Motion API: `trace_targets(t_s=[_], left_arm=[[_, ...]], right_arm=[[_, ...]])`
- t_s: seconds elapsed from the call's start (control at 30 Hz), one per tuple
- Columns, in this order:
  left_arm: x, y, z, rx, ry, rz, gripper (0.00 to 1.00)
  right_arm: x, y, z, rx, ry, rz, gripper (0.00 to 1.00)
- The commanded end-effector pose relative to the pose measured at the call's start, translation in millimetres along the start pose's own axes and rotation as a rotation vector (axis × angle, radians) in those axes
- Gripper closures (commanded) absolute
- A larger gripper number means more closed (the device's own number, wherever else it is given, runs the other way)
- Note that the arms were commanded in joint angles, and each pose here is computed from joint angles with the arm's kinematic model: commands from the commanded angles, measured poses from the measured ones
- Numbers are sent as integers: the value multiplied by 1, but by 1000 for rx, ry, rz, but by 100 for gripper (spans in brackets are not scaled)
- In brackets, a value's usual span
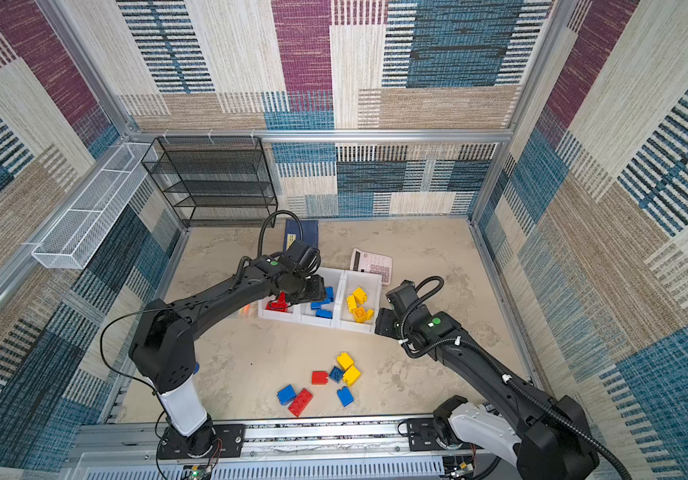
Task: Sort the legos into containers by color
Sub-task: 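Carry the blue brick with the left gripper into the middle compartment and release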
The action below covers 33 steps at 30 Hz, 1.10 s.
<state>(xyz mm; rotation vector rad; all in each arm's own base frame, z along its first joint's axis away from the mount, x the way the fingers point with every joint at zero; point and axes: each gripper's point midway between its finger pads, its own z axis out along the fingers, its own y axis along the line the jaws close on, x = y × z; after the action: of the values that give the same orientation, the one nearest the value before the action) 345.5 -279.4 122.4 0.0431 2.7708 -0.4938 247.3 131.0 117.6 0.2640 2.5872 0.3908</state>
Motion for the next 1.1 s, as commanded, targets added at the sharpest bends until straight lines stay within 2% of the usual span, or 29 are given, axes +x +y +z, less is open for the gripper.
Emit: trace_targets(t_s=[0.0, 0.37, 0.63, 0.83, 1.07], left_arm=[[-3, 2, -4, -2, -11, 18, 40], [-7, -2, -14, 57, -22, -16, 39], [-9, 8, -21, 26, -55, -14, 39], [-10, -1, -25, 87, -60, -22, 39], [-7, 8, -31, 52, -62, -22, 39]], right_arm=[[-3, 2, -2, -7, -10, 7, 28], [-2, 0, -5, -4, -12, 7, 28], [-2, 0, -6, -8, -17, 10, 28], [-2, 1, -7, -14, -16, 14, 28], [-2, 2, -11, -21, -18, 9, 28]])
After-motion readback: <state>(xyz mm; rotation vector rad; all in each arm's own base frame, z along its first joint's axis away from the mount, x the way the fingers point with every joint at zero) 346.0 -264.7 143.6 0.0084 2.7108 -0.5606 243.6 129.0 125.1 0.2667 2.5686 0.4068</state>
